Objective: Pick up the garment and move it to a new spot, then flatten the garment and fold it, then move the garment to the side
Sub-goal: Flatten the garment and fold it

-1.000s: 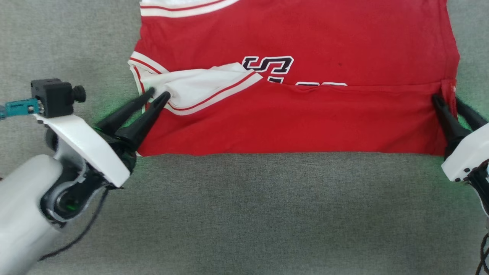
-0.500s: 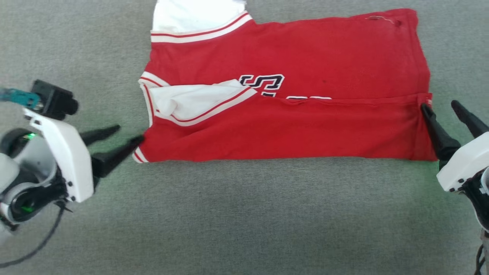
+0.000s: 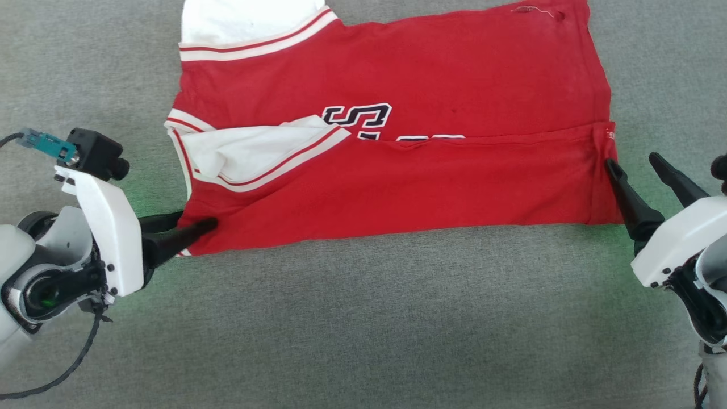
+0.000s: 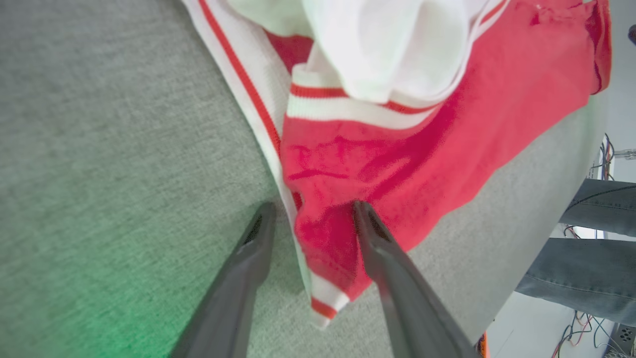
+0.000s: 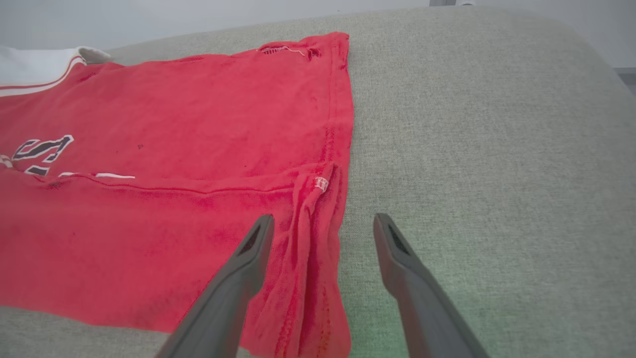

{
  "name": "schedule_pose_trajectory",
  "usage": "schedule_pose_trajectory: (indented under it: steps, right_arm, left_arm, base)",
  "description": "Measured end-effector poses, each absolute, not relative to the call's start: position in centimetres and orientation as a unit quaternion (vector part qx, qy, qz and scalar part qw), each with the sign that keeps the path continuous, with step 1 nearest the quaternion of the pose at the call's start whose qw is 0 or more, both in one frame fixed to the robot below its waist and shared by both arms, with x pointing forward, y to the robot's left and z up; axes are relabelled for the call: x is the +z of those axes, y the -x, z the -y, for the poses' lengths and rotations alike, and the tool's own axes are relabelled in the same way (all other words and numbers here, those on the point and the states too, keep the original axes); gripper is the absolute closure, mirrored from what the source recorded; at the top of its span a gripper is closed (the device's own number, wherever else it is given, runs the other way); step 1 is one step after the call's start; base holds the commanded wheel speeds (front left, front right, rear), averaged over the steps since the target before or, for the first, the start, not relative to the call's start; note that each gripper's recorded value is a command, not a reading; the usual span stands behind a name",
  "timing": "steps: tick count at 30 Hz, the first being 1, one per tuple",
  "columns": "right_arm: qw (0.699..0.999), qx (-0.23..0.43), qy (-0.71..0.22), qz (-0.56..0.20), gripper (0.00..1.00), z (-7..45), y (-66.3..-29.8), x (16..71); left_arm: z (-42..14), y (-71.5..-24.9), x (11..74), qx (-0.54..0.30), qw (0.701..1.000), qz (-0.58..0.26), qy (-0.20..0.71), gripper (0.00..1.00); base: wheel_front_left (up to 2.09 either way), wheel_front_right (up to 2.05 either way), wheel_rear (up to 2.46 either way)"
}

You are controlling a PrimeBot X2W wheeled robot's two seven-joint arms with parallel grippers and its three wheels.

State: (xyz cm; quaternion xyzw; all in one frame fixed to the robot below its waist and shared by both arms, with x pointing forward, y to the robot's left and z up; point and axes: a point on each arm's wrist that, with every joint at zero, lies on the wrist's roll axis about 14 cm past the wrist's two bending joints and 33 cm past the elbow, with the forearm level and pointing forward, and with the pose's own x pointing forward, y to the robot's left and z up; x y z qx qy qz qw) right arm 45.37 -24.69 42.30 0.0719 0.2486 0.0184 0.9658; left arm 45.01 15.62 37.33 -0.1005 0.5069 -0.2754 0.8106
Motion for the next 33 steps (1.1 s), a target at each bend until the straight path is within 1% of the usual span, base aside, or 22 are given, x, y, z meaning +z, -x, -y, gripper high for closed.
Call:
schedule_pose_trajectory:
  steps: [1,2,6,9,13,17,18,19,20,21,26,33]
  right_arm:
    - [0.966,0.019,-0.069,-0.250,0.00,24.8,-45.3,42.3]
    - [0.964,0.022,-0.061,-0.259,0.00,24.8,-45.2,42.2]
    - [0.954,0.040,-0.045,-0.292,0.00,24.6,-44.9,41.7]
    - [0.936,0.059,-0.030,-0.345,0.00,24.3,-44.1,40.5]
    - [0.901,0.086,-0.006,-0.426,0.00,23.8,-42.7,38.7]
    - [0.883,0.101,0.003,-0.458,0.00,23.4,-43.1,38.3]
    - [0.880,0.105,0.005,-0.463,0.17,23.2,-43.2,38.1]
    - [0.880,0.109,0.006,-0.463,0.56,23.0,-43.4,38.1]
    - [0.879,0.111,0.006,-0.463,0.90,22.9,-43.6,38.1]
    - [0.879,0.112,0.004,-0.464,1.00,22.8,-43.8,38.1]
    - [0.879,0.119,0.001,-0.462,1.00,22.3,-44.0,38.3]
    - [0.877,0.122,0.010,-0.464,1.00,22.8,-42.7,39.2]
  left_arm:
    - [-15.5,-45.1,37.2,-0.277,0.809,-0.508,0.106,0.91]
    - [-15.3,-45.2,37.1,-0.280,0.807,-0.509,0.108,1.00]
    - [-14.7,-45.2,37.1,-0.291,0.806,-0.504,0.114,1.00]
    - [-14.2,-45.1,37.2,-0.298,0.805,-0.499,0.119,1.00]
    - [-14.1,-45.1,37.1,-0.303,0.806,-0.495,0.119,1.00]
    - [-13.8,-45.1,37.2,-0.306,0.809,-0.486,0.125,1.00]
    - [-13.8,-45.1,37.2,-0.306,0.810,-0.485,0.127,1.00]
    - [-13.7,-45.1,37.2,-0.305,0.811,-0.482,0.130,1.00]
    - [-13.7,-45.0,37.1,-0.304,0.811,-0.481,0.131,1.00]
    - [-13.7,-45.0,37.1,-0.304,0.812,-0.480,0.132,1.00]
    - [-13.7,-44.8,37.6,-0.299,0.821,-0.466,0.142,1.00]
    - [-14.7,-41.6,38.4,-0.295,0.825,-0.457,0.152,1.00]
  base:
    - [0.00,0.00,0.00]
    - [0.00,0.00,0.00]
    - [0.00,0.00,0.00]
    - [0.00,0.00,0.00]
    - [0.00,0.00,0.00]
    - [0.00,0.00,0.00]
    - [0.00,0.00,0.00]
    - [0.00,0.00,0.00]
    - [0.00,0.00,0.00]
    - [0.00,0.00,0.00]
    - [0.00,0.00,0.00]
    - [0.00,0.00,0.00]
